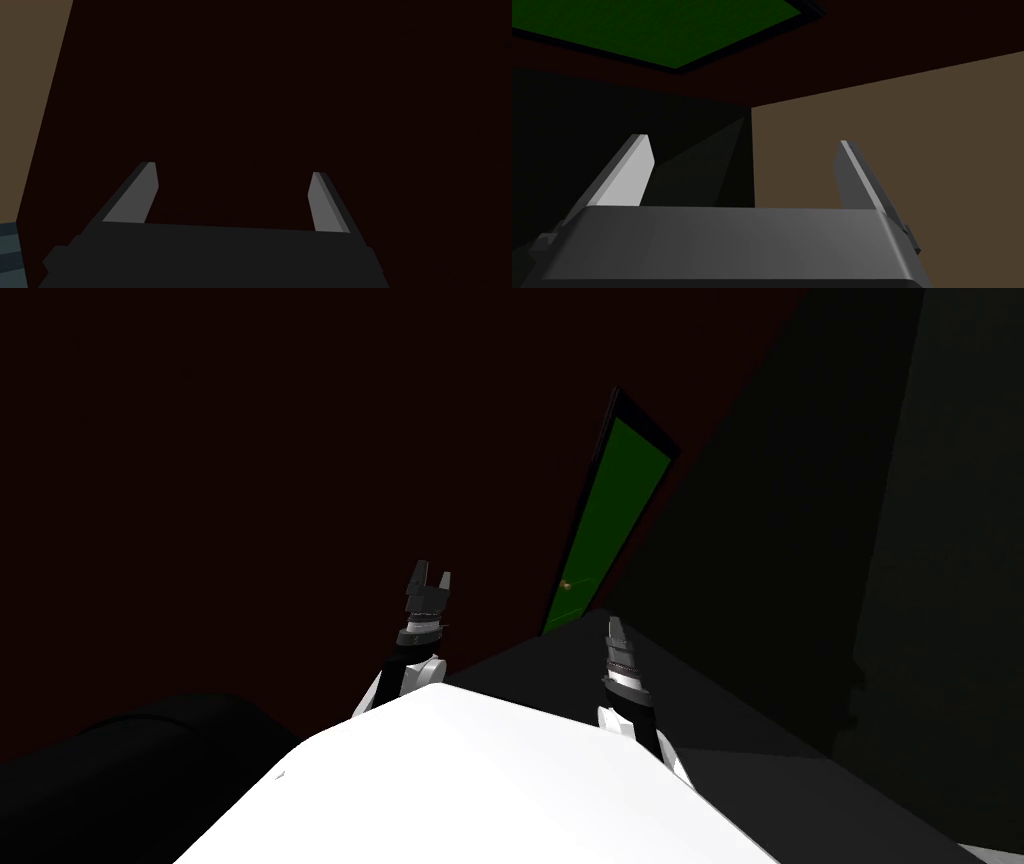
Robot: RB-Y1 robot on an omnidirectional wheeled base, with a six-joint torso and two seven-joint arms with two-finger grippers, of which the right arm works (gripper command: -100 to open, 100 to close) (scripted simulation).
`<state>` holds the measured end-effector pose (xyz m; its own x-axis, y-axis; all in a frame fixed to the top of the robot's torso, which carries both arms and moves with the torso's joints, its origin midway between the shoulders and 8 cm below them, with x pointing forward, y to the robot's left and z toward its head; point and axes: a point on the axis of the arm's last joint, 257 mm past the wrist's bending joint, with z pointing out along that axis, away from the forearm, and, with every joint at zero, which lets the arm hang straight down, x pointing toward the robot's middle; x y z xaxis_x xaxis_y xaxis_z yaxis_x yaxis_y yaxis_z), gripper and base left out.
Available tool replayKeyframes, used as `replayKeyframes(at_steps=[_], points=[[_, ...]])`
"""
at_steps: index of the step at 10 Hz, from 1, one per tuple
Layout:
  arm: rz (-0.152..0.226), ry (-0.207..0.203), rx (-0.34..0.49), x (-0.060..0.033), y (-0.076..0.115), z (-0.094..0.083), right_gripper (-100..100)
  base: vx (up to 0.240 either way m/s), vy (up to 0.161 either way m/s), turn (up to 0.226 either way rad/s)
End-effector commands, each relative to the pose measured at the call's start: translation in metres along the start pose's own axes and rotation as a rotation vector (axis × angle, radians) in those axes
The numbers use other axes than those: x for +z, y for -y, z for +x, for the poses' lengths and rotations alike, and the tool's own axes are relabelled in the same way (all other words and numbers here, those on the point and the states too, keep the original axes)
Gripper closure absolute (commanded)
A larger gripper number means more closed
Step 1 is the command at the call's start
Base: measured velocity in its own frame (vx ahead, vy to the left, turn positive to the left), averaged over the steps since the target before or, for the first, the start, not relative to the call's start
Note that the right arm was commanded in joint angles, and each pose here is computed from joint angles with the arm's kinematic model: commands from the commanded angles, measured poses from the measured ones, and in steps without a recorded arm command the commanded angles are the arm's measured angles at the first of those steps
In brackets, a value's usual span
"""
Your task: Pull the door open
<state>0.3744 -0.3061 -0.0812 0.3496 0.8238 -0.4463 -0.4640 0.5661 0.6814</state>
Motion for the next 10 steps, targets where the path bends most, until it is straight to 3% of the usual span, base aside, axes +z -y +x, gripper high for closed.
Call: replayKeyframes(at_steps=[1, 10], points=[[0.018, -0.022, -0.056, -0.0061, 0.012, 0.007, -100, 0.106, -0.100, 0.179], [0.095, -0.126, -0.288, -0.0393, 0.066, 0.032, -100, 0.099, -0.110, 0.132]])
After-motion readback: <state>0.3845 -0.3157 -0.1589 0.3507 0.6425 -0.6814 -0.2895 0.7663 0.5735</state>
